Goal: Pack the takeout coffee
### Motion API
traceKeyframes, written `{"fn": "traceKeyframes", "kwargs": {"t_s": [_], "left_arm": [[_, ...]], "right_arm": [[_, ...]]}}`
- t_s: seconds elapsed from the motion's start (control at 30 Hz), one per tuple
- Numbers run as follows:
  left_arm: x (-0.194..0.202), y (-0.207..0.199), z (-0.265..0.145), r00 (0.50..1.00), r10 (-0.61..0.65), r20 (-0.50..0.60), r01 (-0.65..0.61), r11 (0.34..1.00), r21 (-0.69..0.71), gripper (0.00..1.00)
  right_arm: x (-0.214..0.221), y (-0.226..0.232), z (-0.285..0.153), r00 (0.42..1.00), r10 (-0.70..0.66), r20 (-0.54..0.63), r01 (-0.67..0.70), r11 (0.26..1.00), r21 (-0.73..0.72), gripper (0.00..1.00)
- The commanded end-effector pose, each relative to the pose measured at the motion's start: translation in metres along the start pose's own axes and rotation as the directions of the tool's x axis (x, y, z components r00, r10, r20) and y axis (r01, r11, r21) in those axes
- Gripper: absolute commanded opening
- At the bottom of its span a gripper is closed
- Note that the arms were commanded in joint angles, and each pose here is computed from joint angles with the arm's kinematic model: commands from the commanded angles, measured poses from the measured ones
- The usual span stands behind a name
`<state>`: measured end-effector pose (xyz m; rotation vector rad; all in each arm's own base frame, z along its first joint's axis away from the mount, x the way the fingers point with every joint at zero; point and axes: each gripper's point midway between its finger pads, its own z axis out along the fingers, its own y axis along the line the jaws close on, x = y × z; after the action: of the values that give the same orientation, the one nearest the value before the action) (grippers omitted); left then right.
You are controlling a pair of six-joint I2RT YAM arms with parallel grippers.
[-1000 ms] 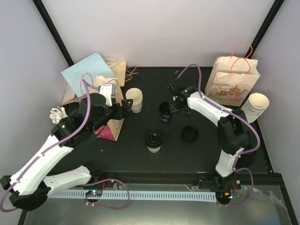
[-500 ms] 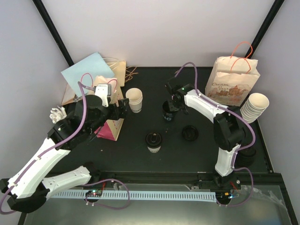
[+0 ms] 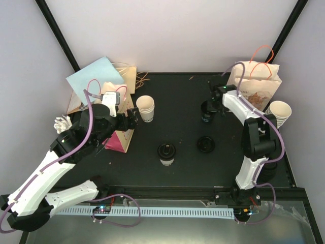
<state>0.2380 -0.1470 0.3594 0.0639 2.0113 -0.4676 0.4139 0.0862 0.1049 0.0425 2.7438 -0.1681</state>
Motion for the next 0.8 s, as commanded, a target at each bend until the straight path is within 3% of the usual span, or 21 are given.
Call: {"fn": "traceKeyframes", "kwargs": {"t_s": [0.0,0.2,0.37,0.5,0.77], "left_arm": [[-0.001,0.005,-0.003,1.0,0.023,0.006,-0.023,1.0,-0.019,0.93],[-0.004,0.004,-0.006,1.0,0.031,0.006,-0.031,0.999,-0.017,0.93],[-0.002,0.006,-0.007,1.0,0.031,0.0,-0.031,0.999,-0.022,0.93],[-0.001,0.006,-0.007,1.0,0.031,-0.002,-0.032,0.999,-0.021,0.93],[-0.007,0.007,-0.017,0.998,0.07,-0.001,-0.07,0.997,-0.019,0.95]], "right_arm": [[-0.011,-0.041,0.0,0.994,0.108,0.011,-0.108,0.994,0.015,0.05],[-0.012,-0.052,0.008,0.991,0.133,-0.003,-0.133,0.991,0.031,0.11],[-0.014,-0.052,0.001,0.991,0.131,0.016,-0.131,0.991,0.021,0.39],[-0.016,-0.051,-0.009,0.991,0.131,0.034,-0.131,0.991,0.0,0.53],[-0.021,-0.041,-0.045,0.991,0.094,0.1,-0.093,0.996,-0.014,0.99]]}}
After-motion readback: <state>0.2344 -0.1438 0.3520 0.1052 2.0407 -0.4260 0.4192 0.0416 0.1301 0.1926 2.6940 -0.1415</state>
